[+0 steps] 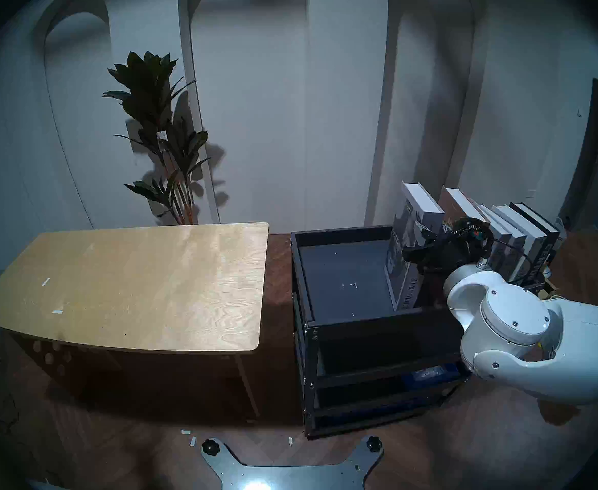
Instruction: Move the books from the display table onto the shelf, standing them upright with spines facing out and tallest at one end
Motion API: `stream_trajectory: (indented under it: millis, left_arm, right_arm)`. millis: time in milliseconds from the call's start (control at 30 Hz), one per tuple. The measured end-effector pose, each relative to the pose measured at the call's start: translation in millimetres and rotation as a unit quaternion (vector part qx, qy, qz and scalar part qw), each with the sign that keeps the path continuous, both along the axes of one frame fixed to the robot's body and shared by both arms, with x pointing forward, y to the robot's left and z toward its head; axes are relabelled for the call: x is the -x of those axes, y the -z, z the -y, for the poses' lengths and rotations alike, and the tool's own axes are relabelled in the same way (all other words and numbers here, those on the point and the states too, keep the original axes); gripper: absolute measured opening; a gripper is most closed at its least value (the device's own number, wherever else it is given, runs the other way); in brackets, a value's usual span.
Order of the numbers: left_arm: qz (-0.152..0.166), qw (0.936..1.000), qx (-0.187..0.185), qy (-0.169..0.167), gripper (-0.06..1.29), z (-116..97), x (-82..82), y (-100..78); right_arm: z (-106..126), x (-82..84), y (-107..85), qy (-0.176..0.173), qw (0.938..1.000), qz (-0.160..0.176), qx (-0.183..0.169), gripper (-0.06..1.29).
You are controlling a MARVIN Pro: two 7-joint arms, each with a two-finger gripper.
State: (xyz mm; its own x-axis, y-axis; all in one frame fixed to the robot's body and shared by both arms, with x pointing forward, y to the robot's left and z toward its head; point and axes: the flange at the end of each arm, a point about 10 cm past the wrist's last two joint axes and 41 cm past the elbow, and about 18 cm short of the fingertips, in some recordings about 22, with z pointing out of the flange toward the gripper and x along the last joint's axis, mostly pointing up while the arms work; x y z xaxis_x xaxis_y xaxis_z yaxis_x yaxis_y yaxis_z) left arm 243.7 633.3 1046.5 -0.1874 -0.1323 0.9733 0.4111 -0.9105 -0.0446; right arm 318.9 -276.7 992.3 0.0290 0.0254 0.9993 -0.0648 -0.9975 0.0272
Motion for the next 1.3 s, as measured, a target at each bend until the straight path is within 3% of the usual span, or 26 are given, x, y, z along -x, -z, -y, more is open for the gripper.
stream_trajectory:
  millis: [500, 667, 1067, 1200, 1300]
  left_arm:
    - [0.0, 1.0, 0.0, 0.0, 1.24, 0.0, 0.0, 0.1]
    - [0.0, 1.0, 0.0, 0.0, 1.24, 0.0, 0.0, 0.1]
    - [0.0, 1.0, 0.0, 0.0, 1.24, 0.0, 0.0, 0.0]
    - [0.0, 1.0, 0.0, 0.0, 1.24, 0.0, 0.0, 0.1]
    - [0.0, 1.0, 0.0, 0.0, 1.24, 0.0, 0.0, 0.1]
  right_arm:
    - [-0.4, 4.7, -0.3, 0.005, 0.9999, 0.009, 0.006, 0.31]
    - [0.2, 5.5, -1.5, 0.008, 0.9998, 0.014, 0.007, 0.54]
    - [1.5, 8.0, -1.9, 0.014, 0.9996, 0.021, 0.01, 0.54]
    - [1.9, 9.2, -1.7, 0.016, 0.9996, 0.023, 0.011, 0.58]
    - [2.0, 9.9, -1.2, 0.017, 0.9995, 0.023, 0.011, 0.7]
